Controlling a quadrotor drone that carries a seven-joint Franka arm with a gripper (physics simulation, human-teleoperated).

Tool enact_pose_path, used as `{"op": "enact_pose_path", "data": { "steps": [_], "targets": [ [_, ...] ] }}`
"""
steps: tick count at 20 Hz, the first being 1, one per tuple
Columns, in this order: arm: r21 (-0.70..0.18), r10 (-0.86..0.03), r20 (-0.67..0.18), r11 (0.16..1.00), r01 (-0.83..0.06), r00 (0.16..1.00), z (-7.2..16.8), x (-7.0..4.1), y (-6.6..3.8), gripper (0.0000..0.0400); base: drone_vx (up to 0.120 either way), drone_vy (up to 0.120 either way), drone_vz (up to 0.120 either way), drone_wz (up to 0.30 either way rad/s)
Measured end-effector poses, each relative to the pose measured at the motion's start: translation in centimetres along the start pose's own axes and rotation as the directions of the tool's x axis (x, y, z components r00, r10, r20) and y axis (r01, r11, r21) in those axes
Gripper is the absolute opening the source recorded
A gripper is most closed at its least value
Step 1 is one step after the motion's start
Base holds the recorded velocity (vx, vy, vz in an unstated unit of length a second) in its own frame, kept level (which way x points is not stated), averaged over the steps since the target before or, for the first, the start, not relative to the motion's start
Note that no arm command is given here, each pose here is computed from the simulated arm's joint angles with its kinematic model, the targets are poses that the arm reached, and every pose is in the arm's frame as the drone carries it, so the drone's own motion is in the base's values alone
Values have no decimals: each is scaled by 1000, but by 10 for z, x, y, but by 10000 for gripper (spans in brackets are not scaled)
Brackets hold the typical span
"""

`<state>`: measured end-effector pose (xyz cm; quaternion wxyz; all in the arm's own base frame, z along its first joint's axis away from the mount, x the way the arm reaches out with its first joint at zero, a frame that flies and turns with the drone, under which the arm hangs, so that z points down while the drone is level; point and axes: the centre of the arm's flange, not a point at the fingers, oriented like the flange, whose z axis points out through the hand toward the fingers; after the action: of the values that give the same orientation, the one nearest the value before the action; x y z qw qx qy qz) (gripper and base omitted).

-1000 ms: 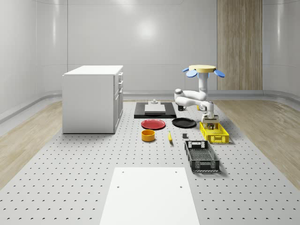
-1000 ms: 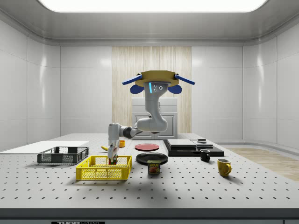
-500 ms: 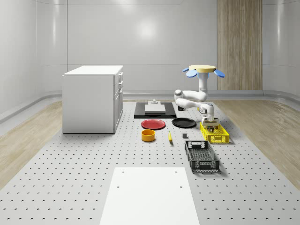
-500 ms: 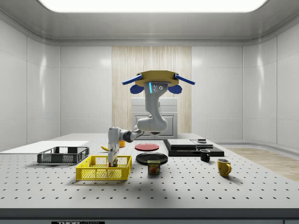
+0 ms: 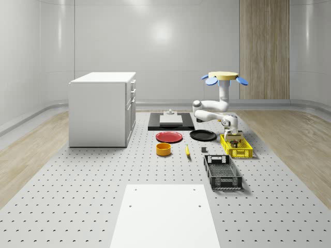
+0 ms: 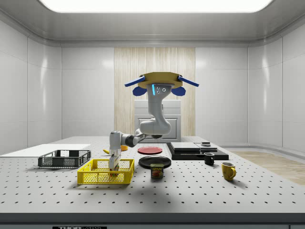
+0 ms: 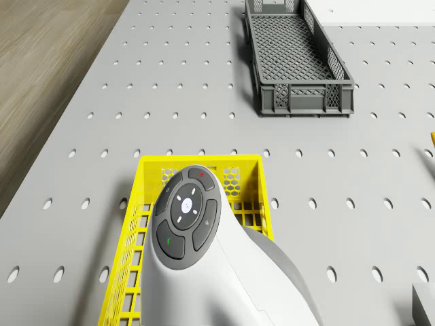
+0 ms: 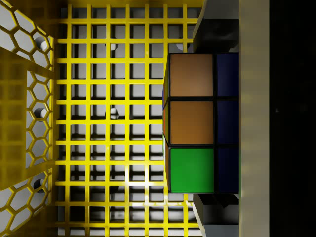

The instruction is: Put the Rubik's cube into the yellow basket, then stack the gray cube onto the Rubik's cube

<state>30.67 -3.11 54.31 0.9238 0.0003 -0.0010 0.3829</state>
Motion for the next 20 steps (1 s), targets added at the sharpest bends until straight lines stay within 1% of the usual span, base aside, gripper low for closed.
{"op": "enact_pose_path", "data": {
  "steps": [5, 15, 16, 20],
  "targets": [
    [0, 0, 0, 1000, 0, 1000, -10, -2, -2, 392, 0, 0, 112, 0],
    [0, 0, 0, 1000, 0, 1000, -16, -3, -3, 399, 116, -120, 120, 0],
    [0, 0, 0, 1000, 0, 1000, -16, -3, -3, 399, 120, -120, 80, 0],
    [0, 0, 0, 1000, 0, 1000, -16, -3, -3, 400, 0, -120, 0, 0]
  ]
}}
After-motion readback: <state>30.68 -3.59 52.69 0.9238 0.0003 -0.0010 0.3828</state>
